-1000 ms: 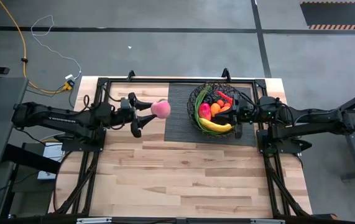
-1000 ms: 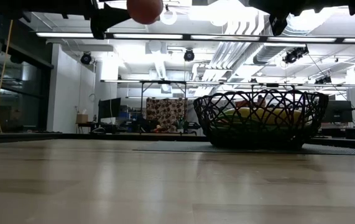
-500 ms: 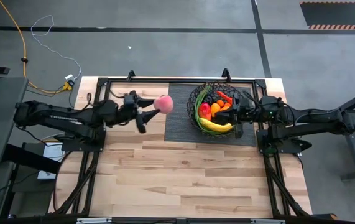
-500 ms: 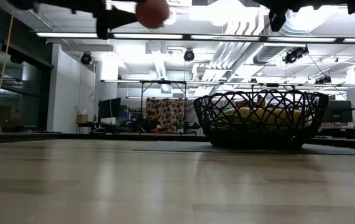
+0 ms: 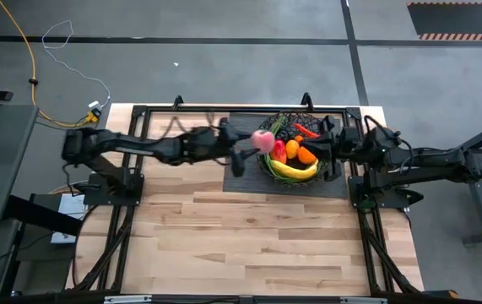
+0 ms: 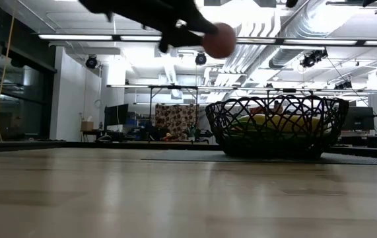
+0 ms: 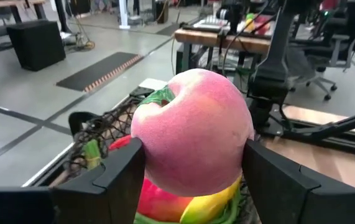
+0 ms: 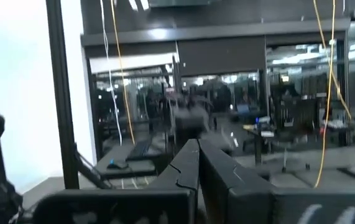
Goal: Build produce basket
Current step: Put the peach into the wire basket
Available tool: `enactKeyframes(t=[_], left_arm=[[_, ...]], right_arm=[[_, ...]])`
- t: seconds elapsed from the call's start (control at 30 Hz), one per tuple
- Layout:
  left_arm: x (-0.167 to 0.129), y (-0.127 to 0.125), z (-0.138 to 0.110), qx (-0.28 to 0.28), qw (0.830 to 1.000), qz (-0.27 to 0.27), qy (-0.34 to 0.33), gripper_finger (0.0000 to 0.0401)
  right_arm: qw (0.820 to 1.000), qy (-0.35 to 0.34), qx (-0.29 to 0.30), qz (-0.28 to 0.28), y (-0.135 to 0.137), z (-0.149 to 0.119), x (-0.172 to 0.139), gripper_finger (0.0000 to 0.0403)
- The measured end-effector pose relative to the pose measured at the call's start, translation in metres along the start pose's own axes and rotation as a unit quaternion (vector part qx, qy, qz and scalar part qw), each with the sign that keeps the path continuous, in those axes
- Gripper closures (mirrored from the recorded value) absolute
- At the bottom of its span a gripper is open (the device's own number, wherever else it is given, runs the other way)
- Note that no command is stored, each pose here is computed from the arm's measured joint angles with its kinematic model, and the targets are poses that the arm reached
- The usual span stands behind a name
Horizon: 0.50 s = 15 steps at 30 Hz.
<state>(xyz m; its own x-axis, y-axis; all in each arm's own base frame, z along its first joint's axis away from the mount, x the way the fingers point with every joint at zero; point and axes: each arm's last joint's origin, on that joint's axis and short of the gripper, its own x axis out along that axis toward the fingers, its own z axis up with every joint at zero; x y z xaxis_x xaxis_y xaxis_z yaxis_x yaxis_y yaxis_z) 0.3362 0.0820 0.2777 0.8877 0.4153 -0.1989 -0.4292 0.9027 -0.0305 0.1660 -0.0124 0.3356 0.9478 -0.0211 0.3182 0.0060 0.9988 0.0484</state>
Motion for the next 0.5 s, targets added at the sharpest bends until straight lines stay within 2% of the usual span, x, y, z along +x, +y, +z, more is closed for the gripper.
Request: enactKeyframes(t=[0.27,0.5], left_arm=[[0.072,-0.013,-0.004,0.020,1.000,-0.009,0.015,0.0166],[0.123,-0.023,-0.016,0.026,0.999,-0.017,0.021,0.0166]], right_arm=[[1.000,-0.016,-0.007,-0.001,0.000,0.003,0.000,0.0402],[1.000,-0.016,-0.007,-0.001,0.000,0.003,0.000,0.0402]])
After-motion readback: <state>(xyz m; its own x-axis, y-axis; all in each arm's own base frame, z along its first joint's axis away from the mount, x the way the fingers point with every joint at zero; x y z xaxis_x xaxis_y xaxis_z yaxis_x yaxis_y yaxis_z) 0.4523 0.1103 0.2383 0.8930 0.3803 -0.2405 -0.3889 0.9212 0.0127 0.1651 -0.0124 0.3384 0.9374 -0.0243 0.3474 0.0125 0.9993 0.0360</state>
